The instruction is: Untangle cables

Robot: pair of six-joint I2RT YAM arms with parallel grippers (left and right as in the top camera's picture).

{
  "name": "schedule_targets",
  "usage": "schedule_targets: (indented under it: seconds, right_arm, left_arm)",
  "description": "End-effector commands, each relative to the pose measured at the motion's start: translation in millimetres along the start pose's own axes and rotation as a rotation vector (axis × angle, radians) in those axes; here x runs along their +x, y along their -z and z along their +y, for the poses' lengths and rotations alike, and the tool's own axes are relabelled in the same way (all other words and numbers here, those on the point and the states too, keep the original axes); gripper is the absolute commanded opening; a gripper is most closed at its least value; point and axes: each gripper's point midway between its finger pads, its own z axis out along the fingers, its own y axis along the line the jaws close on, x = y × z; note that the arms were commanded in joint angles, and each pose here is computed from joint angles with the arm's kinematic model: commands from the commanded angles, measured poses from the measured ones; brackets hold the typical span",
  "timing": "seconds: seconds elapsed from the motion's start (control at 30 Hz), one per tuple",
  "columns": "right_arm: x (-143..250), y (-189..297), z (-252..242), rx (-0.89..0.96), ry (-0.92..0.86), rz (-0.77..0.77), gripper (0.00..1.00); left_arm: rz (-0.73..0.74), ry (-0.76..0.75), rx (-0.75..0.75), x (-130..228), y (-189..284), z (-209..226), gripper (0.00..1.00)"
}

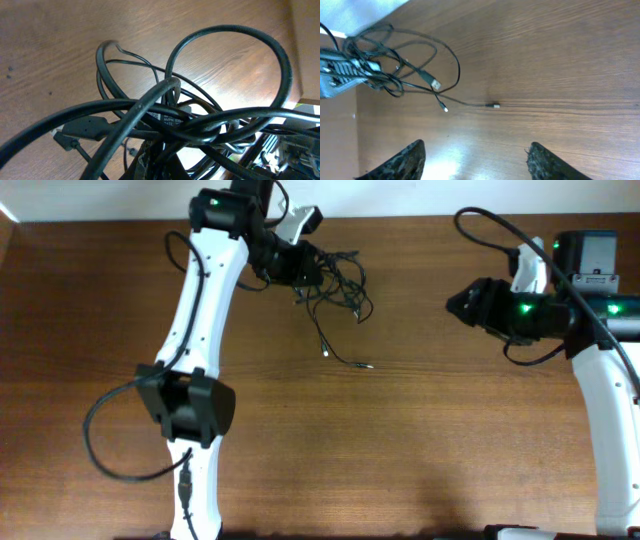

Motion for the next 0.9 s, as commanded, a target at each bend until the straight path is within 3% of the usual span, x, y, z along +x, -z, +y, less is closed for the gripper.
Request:
schedule_targets:
  seconds: [0.0,0.3,0.53,0.87]
  right_arm:
    - [12,-4,24,-0.055,0.088,0.035,0.73]
    - [11,-19,24,-0.057,0.093,0.056,0.74]
    - [31,-19,15,-0.032,0.123,0.14,0.73]
    - [60,-34,46,-0.044,0.303,0.207,0.74]
  left_arm:
    - [-0.121,-0.107,0.043,-8,53,-50,0.0]
    - [-0.124,-0.086,0.014,-7,56,-47,0.0]
    - [-0.124,-0.086,0.014,-8,56,-47,0.0]
    - [-0.123,-0.066,0.016,-7,56,-47,0.0]
